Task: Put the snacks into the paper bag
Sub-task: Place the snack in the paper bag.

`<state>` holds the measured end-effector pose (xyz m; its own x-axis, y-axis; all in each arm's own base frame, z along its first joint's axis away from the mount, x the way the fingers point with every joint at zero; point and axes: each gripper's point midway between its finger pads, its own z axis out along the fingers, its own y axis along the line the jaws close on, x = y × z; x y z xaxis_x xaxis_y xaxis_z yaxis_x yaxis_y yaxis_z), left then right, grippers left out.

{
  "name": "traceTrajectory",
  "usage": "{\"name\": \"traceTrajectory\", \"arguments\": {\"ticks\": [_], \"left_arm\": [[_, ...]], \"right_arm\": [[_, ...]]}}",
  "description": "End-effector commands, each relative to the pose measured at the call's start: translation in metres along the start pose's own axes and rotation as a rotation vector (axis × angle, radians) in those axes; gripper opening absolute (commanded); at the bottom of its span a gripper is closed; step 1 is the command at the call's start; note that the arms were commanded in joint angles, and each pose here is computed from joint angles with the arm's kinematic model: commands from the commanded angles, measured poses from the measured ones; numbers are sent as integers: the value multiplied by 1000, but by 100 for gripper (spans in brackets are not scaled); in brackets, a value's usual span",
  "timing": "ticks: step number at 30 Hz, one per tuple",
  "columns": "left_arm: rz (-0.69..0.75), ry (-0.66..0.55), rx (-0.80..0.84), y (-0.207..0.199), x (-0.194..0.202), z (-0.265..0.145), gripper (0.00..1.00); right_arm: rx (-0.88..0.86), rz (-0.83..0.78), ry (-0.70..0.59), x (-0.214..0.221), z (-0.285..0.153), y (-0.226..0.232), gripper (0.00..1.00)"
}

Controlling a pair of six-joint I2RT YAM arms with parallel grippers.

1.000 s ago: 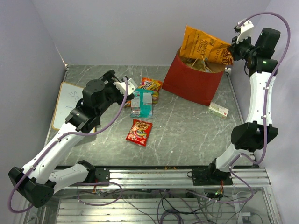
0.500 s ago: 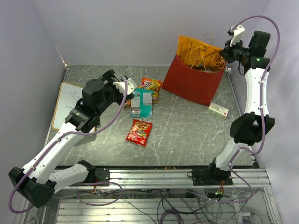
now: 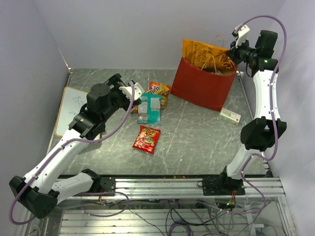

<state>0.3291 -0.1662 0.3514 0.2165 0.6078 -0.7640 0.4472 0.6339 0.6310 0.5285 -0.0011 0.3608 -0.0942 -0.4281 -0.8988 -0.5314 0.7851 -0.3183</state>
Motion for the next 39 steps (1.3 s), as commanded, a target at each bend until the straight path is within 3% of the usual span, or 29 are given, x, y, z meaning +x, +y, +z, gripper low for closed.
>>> {"name": "traceTrajectory", "arguments": {"ticks": [1, 12, 22, 39], "left_arm": [[5, -29, -5, 2, -4, 2, 99], [10, -31, 0, 1, -3, 1, 99], [15, -30, 11, -2, -1, 1, 99], [16, -36, 54, -10, -1, 2, 99]], "right_arm": [[69, -125, -112, -52, -19, -11, 0], [-33, -67, -45, -16, -1, 7, 0], [-5, -9, 153, 36, -6, 8, 0], [-110, 177, 326, 89, -4, 37, 0]]}}
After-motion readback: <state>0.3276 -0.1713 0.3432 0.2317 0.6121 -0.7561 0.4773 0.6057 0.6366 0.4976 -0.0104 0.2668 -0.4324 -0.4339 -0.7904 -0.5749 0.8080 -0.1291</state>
